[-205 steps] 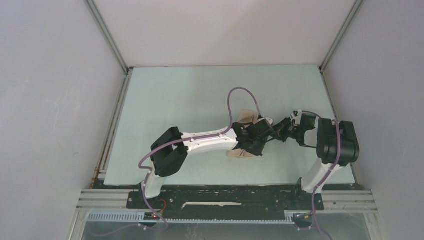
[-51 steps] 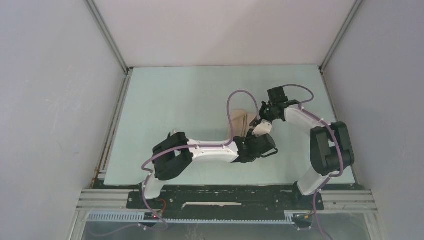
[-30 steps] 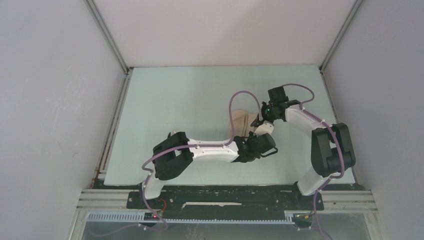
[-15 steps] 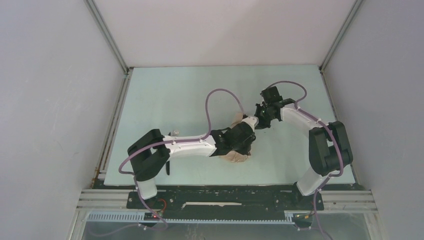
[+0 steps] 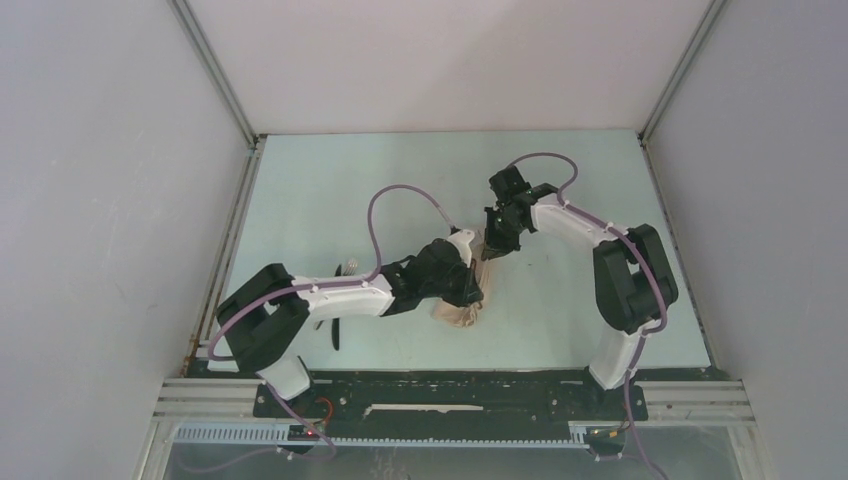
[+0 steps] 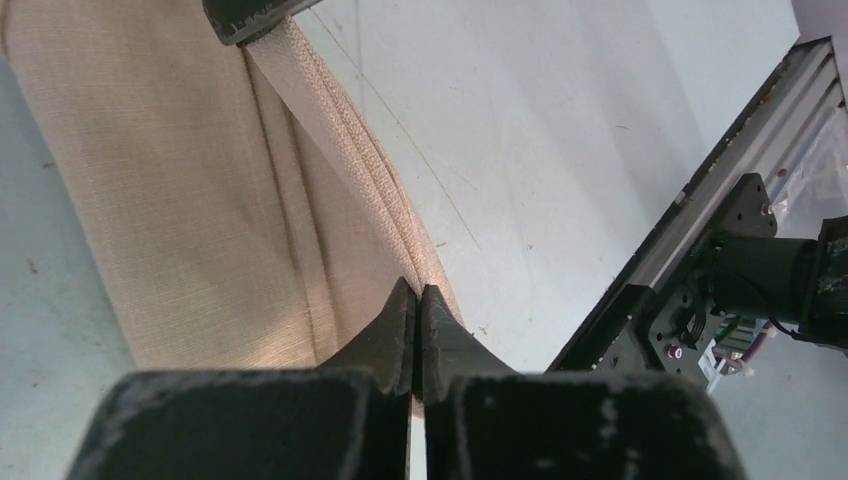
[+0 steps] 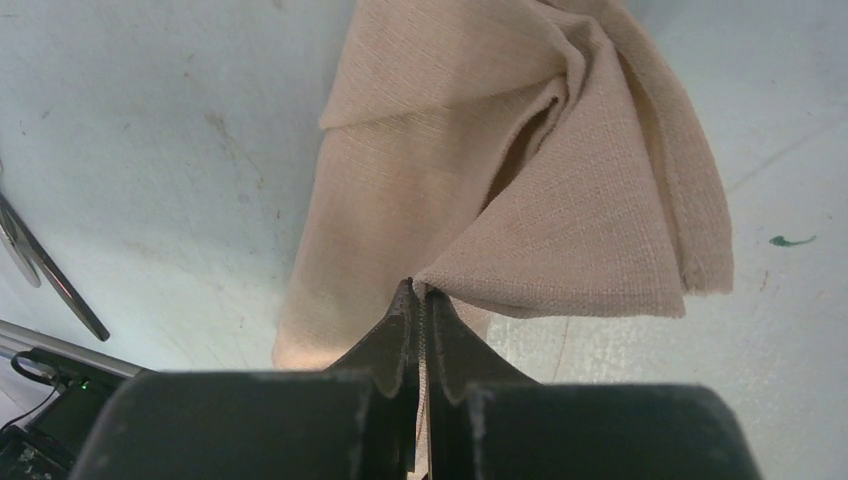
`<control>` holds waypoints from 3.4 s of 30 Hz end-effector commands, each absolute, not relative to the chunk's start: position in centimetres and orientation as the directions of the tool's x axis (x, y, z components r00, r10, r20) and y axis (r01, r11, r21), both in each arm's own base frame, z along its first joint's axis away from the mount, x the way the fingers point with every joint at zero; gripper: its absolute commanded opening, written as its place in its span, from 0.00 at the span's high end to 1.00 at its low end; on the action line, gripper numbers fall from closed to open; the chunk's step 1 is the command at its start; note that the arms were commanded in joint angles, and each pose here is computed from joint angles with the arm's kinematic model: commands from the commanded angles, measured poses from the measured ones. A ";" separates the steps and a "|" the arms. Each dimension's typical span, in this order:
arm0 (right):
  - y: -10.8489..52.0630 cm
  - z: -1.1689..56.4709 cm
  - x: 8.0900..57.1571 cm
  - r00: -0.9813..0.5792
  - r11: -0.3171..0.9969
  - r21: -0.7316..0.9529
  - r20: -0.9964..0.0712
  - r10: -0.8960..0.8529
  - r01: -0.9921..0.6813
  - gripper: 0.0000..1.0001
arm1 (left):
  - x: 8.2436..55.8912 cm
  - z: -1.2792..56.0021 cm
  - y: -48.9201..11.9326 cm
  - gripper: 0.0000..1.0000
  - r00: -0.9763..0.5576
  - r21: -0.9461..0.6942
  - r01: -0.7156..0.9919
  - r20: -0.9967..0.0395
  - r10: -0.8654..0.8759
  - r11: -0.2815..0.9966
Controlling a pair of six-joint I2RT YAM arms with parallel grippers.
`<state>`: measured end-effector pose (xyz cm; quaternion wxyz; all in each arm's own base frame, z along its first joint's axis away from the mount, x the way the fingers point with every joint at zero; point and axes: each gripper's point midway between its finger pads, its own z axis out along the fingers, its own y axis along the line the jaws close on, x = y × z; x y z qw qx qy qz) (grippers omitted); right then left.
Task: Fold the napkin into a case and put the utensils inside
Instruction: Fold the 2/3-rectangle-folded napkin at the center of the board, then move the smaller rectangle folded napkin to the center of the board.
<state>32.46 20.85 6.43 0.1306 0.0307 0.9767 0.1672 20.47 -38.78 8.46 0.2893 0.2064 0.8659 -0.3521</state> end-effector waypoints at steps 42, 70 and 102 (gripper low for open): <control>26.2 12.9 36.2 -0.964 0.818 0.553 -0.264 -0.009 -0.159 0.28 | 20.5 0.9 -30.6 1.00 -0.909 -0.694 0.338 -0.416 0.029 0.635; 29.5 3.7 32.0 -0.966 0.595 0.802 -0.191 0.176 -0.051 0.31 | 21.8 6.6 -29.0 0.55 -0.844 -0.618 0.396 -0.536 0.004 0.680; 27.8 12.5 30.1 -0.952 0.623 0.754 -0.302 0.046 -0.209 0.14 | 18.8 0.2 -27.9 0.77 -0.925 -0.502 0.174 -0.379 -0.035 0.847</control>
